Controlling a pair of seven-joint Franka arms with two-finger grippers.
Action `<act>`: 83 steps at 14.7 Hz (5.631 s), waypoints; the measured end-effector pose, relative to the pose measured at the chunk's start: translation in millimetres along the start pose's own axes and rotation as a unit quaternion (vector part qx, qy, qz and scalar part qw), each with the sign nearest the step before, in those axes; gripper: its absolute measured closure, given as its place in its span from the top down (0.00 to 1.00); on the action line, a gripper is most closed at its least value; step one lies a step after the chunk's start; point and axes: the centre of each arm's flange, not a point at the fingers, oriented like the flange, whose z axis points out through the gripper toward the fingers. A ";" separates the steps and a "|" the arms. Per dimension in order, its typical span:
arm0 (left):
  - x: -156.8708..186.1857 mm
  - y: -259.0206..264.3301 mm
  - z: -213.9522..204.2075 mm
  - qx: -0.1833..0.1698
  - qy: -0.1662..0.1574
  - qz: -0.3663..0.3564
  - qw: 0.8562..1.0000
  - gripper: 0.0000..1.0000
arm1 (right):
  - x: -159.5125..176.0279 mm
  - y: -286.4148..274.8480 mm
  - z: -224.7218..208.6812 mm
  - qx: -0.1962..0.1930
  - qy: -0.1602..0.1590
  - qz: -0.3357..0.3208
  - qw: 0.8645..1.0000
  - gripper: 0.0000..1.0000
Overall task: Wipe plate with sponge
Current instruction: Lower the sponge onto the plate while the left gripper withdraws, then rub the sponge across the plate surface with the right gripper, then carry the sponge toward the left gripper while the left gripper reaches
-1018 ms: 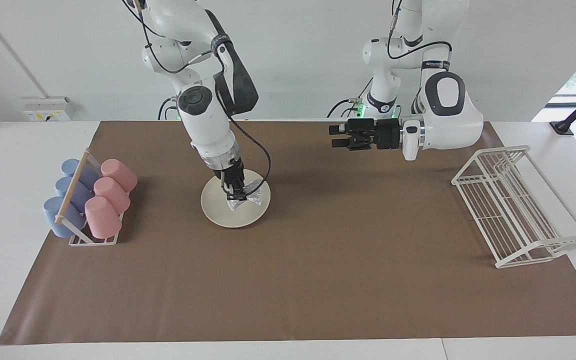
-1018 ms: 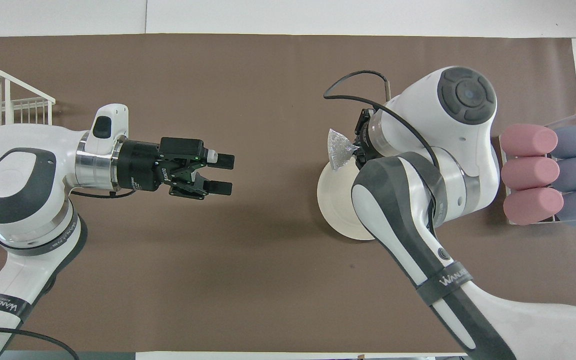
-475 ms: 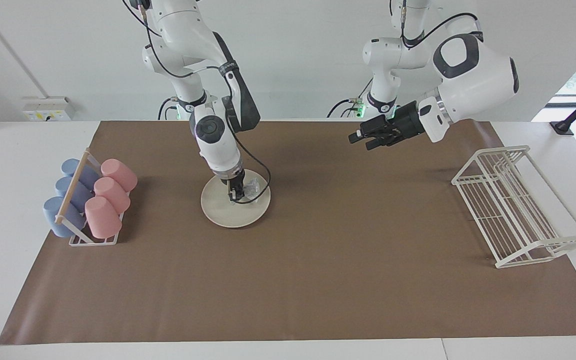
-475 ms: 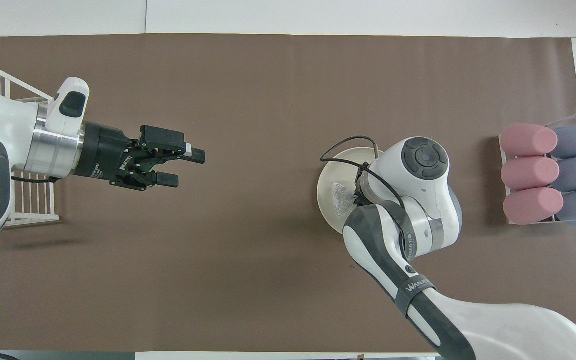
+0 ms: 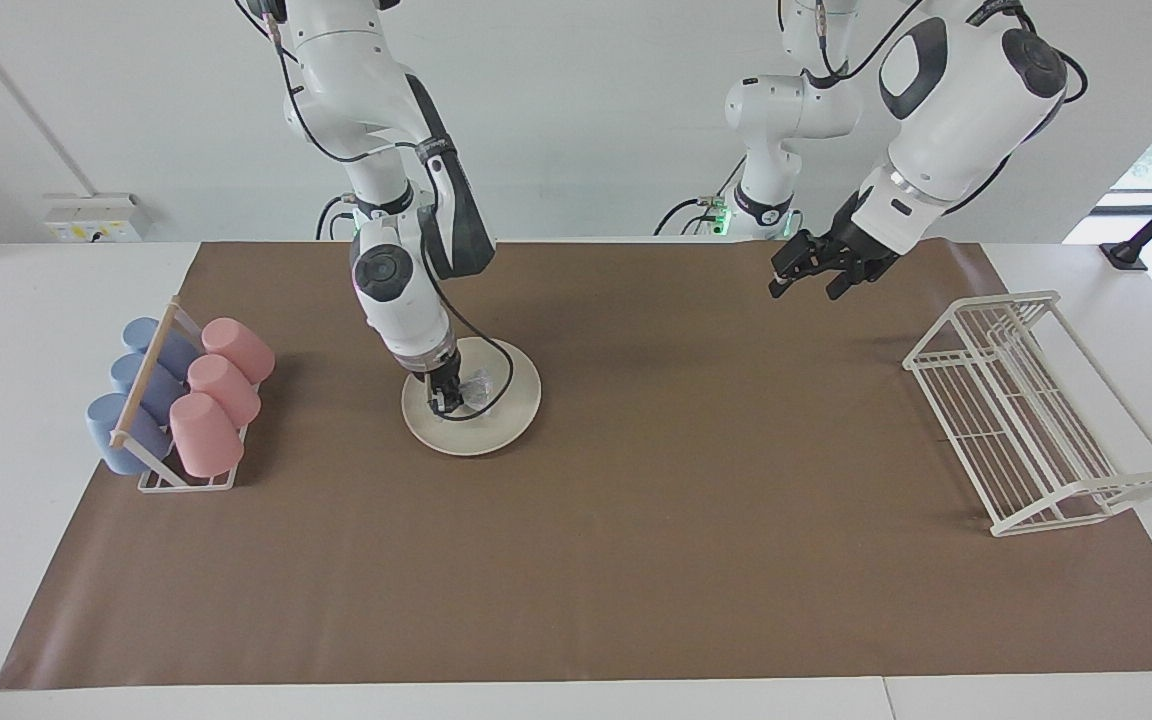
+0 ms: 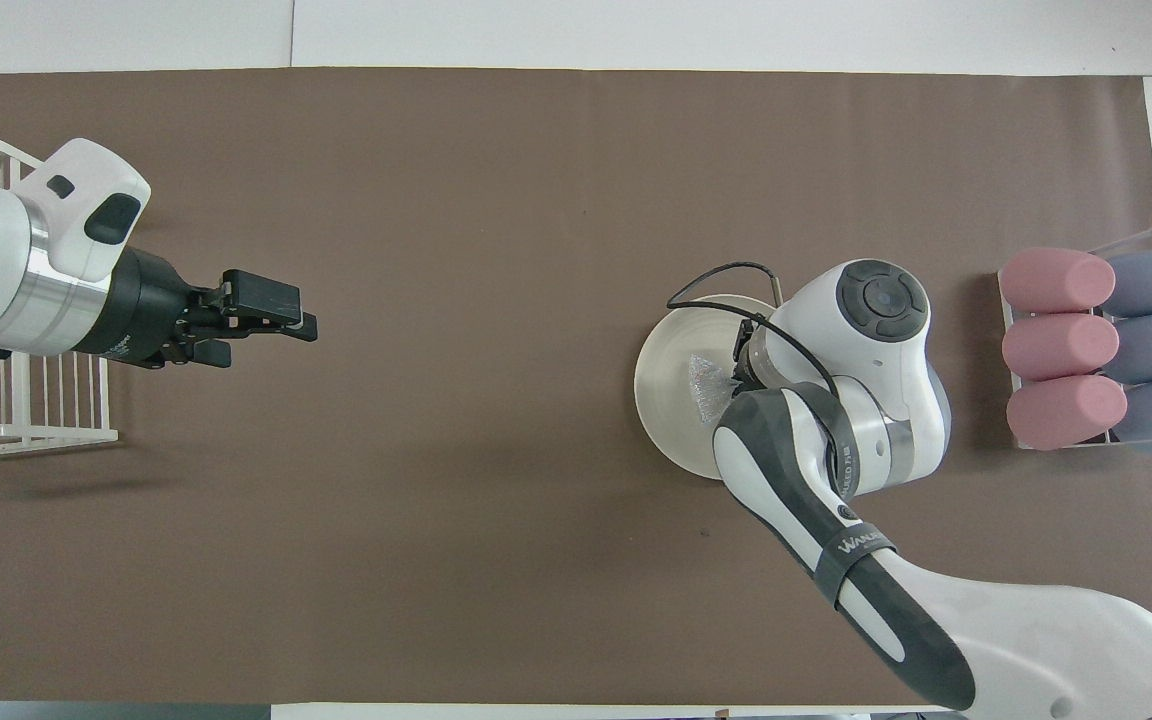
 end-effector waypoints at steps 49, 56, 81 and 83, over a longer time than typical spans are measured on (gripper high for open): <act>18.3 -53.5 -52.9 0.087 0.003 -0.026 0.996 1.00 | -78.1 9.7 5.3 0.102 -0.072 0.050 0.991 0.11; 17.6 -53.8 -47.1 0.088 0.000 -0.026 0.996 1.00 | -94.0 7.6 -15.5 0.060 -0.079 0.040 0.994 0.11; -26.1 97.9 144.4 -0.539 -0.034 -0.019 0.842 1.00 | -176.2 28.0 -237.3 0.002 0.031 0.000 1.000 0.11; -32.5 121.1 154.6 -0.556 -0.042 -0.027 0.830 1.00 | -177.2 28.2 -243.9 0.006 0.028 0.000 1.000 0.11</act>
